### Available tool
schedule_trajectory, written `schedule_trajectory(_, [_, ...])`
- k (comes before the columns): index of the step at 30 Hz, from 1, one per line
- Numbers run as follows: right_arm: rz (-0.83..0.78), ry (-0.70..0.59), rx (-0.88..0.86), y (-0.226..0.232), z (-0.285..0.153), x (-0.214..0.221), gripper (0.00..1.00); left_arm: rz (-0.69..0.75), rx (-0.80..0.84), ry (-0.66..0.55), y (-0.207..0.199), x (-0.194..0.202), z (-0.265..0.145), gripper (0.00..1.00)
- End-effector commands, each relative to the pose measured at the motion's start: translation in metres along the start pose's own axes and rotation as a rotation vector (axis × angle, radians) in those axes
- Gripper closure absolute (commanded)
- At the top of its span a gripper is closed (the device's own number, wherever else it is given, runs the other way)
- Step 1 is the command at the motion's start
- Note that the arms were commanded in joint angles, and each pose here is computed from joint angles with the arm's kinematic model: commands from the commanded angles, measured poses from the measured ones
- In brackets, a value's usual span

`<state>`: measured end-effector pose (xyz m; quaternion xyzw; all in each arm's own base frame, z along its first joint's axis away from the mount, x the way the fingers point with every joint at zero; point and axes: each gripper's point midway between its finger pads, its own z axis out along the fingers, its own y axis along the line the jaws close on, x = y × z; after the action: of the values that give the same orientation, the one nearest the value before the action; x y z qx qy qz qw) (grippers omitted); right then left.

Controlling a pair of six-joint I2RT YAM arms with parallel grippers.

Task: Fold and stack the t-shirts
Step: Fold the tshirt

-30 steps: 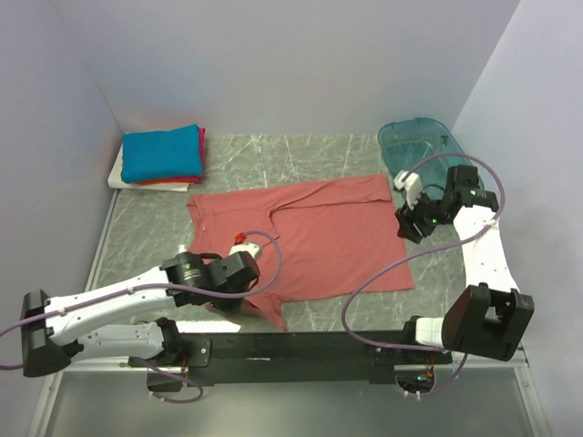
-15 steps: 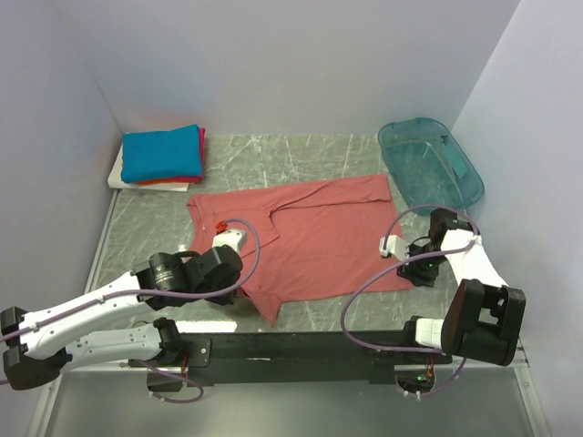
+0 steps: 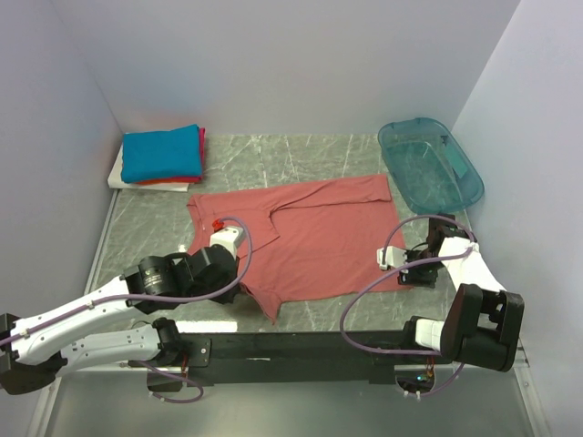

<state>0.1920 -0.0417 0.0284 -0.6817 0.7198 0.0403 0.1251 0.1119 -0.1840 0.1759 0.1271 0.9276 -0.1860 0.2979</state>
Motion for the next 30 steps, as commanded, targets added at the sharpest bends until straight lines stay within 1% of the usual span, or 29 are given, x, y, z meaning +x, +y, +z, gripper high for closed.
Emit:
schedule_trajectory(1, [-0.027,-0.001,0.023,-0.005,0.001,-0.001,0.44,0.001,0.042,-0.021,-0.007,-0.005,0.0,1.0])
schedule_trajectory(11, [-0.041,0.008,-0.027,0.012,0.018,-0.007,0.55,-0.004,0.051,-0.022,-0.007,-0.004,-0.001,1.0])
schedule_trajectory(16, [-0.029,0.028,-0.018,0.009,0.024,-0.003,0.59,-0.01,0.056,-0.016,-0.008,-0.002,-0.001,1.0])
schedule_trajectory(17, [-0.027,0.028,-0.023,0.008,0.025,-0.003,0.62,-0.012,0.058,-0.018,-0.008,-0.003,-0.002,1.0])
schedule_trajectory(21, [-0.034,0.047,-0.019,0.009,0.028,0.001,0.68,-0.013,0.057,-0.017,-0.008,-0.003,-0.003,1.0])
schedule_trajectory(24, [-0.036,0.048,-0.011,0.008,0.028,0.001,0.8,-0.015,0.053,-0.012,-0.007,-0.001,-0.002,1.0])
schedule_trajectory(25, [-0.036,0.037,-0.009,0.007,0.026,-0.001,0.81,-0.016,0.053,-0.012,-0.008,-0.001,-0.002,1.0])
schedule_trajectory(30, [-0.027,0.007,0.014,0.001,0.015,-0.009,0.82,-0.018,0.054,-0.019,-0.009,-0.003,-0.002,1.0])
